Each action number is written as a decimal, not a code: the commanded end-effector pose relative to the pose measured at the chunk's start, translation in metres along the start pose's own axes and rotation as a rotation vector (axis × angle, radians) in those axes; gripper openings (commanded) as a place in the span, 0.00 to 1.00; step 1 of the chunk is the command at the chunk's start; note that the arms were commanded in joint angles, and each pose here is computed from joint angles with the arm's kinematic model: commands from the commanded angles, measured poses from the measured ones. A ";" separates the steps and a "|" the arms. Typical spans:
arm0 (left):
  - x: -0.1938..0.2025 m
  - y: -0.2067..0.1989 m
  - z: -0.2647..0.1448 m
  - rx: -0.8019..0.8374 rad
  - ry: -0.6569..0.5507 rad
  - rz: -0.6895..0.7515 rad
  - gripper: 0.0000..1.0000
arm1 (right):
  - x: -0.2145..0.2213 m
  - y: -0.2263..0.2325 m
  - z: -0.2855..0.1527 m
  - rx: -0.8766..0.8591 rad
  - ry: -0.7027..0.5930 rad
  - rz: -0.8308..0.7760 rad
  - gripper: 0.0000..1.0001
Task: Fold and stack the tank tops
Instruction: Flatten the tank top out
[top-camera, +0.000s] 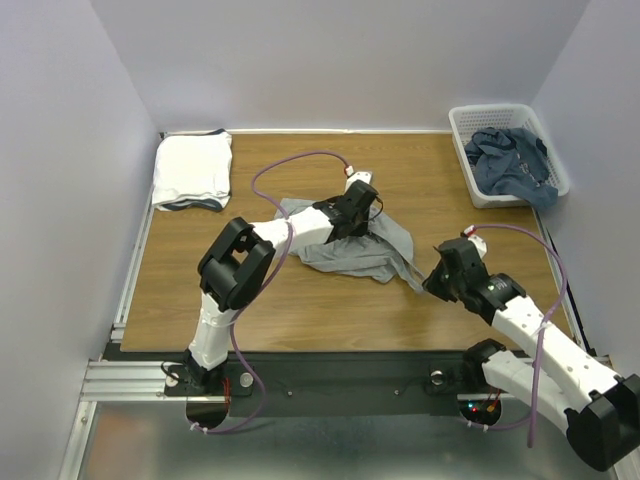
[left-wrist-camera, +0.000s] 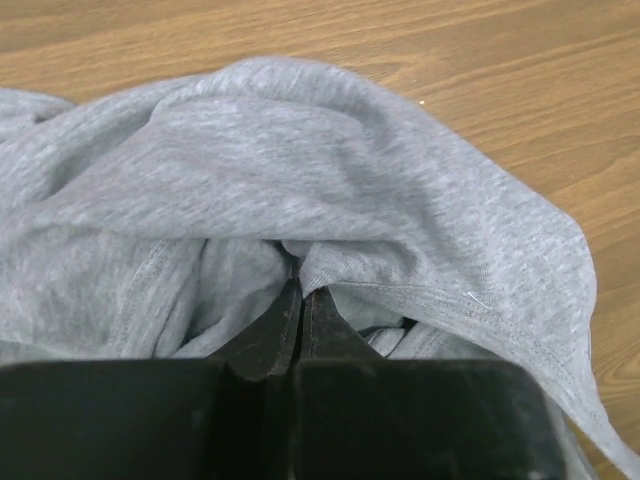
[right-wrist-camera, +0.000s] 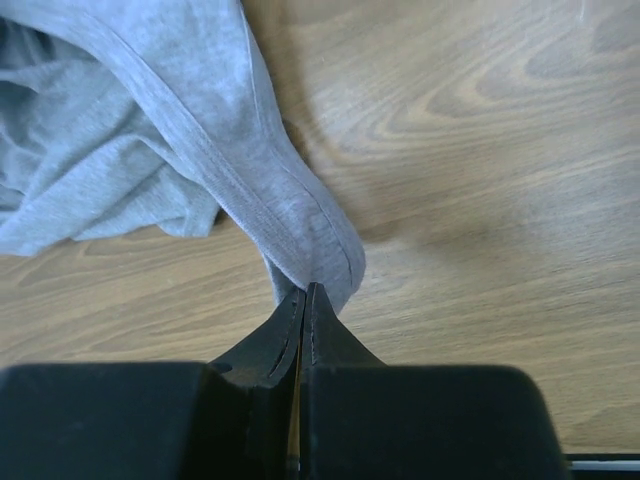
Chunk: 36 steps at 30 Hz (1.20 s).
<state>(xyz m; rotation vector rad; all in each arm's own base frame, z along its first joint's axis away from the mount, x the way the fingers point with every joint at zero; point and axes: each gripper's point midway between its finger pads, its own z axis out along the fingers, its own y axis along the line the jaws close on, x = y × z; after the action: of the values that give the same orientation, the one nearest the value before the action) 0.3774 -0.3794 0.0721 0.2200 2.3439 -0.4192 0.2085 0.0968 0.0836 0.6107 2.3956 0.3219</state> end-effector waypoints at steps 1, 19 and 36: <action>-0.050 -0.006 -0.036 0.004 -0.108 0.007 0.00 | -0.047 0.028 -0.020 -0.057 -0.141 0.004 0.00; -0.284 0.015 -0.363 0.052 -0.712 0.008 0.00 | -0.302 0.156 -0.208 -0.142 -0.810 0.001 0.00; -0.284 0.023 -0.526 0.289 -0.982 -0.053 0.00 | -0.372 0.187 -0.405 -0.444 -1.176 0.007 0.00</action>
<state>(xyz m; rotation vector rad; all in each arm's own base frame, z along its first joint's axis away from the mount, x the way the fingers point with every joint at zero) 0.2382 -0.1893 0.6267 0.1330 1.3132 -0.7549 0.2857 0.0676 0.6397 0.3655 1.2235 0.4265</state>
